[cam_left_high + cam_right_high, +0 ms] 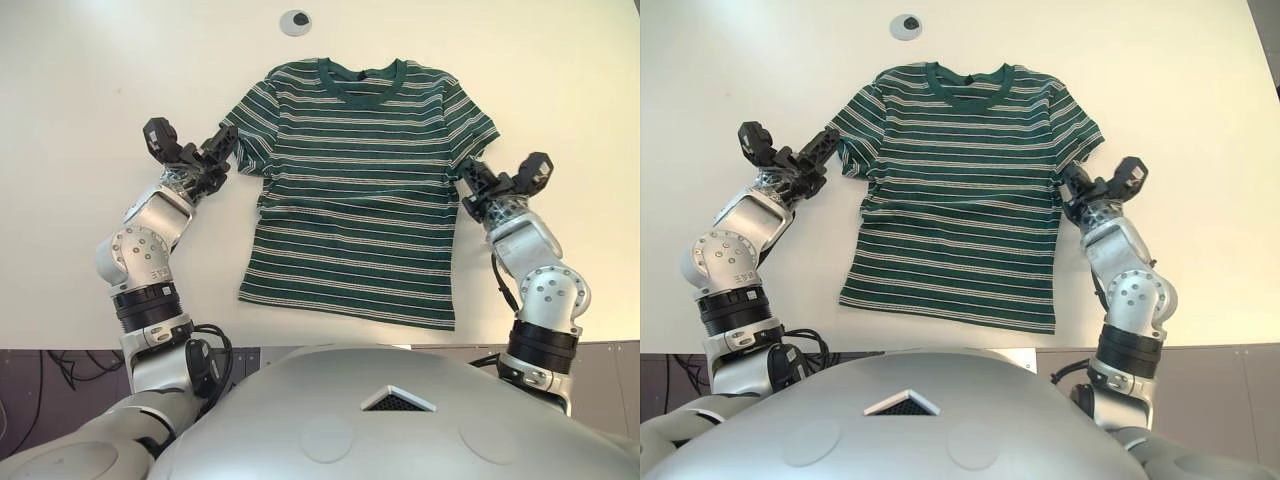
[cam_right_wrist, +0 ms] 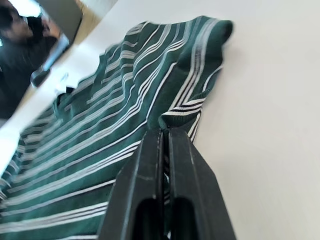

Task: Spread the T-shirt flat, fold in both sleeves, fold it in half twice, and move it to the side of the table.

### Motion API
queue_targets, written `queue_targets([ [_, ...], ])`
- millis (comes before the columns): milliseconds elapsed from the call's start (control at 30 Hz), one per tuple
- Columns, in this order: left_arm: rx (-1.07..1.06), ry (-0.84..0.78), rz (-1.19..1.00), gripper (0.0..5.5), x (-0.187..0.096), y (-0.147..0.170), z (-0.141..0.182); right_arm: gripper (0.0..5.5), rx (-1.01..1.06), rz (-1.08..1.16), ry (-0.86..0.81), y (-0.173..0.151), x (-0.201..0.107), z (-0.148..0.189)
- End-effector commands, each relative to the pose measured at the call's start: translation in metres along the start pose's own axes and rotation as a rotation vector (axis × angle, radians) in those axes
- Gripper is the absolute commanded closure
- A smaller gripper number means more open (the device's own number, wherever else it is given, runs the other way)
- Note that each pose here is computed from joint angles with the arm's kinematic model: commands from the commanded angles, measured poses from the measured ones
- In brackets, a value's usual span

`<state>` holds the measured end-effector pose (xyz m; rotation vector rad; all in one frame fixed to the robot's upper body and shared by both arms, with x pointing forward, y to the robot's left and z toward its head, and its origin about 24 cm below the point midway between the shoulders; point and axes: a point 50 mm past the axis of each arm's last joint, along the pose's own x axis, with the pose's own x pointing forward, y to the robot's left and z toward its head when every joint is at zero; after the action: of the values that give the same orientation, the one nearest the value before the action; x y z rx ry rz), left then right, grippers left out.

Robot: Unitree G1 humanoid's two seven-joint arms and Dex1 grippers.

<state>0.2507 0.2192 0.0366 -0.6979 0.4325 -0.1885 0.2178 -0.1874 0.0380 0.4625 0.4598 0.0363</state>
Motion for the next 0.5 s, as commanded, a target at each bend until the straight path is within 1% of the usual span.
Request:
queue_targets([
  [33,0.022,-0.007,-0.001,3.52,0.001,-0.002,0.0,5.48,-0.379,0.156,-0.043,0.028,0.004,-0.002],
  [100,0.025,-0.004,-0.009,3.52,0.003,-0.004,-0.001,5.48,-0.492,0.201,-0.069,0.033,0.007,-0.003],
  [200,0.029,0.0,-0.015,3.52,0.004,-0.005,-0.002,5.48,-0.61,0.265,-0.059,0.038,0.011,-0.009],
  [333,0.039,-0.006,-0.017,3.52,0.006,-0.006,0.002,5.48,-0.778,0.312,0.073,0.031,0.013,-0.028],
  [367,0.04,-0.007,-0.017,3.52,0.006,-0.006,0.002,5.48,-0.802,0.315,0.091,0.029,0.014,-0.032],
  [500,0.038,-0.005,-0.018,3.52,0.007,-0.006,-0.001,5.48,-0.865,0.294,0.066,0.025,0.017,-0.03],
])
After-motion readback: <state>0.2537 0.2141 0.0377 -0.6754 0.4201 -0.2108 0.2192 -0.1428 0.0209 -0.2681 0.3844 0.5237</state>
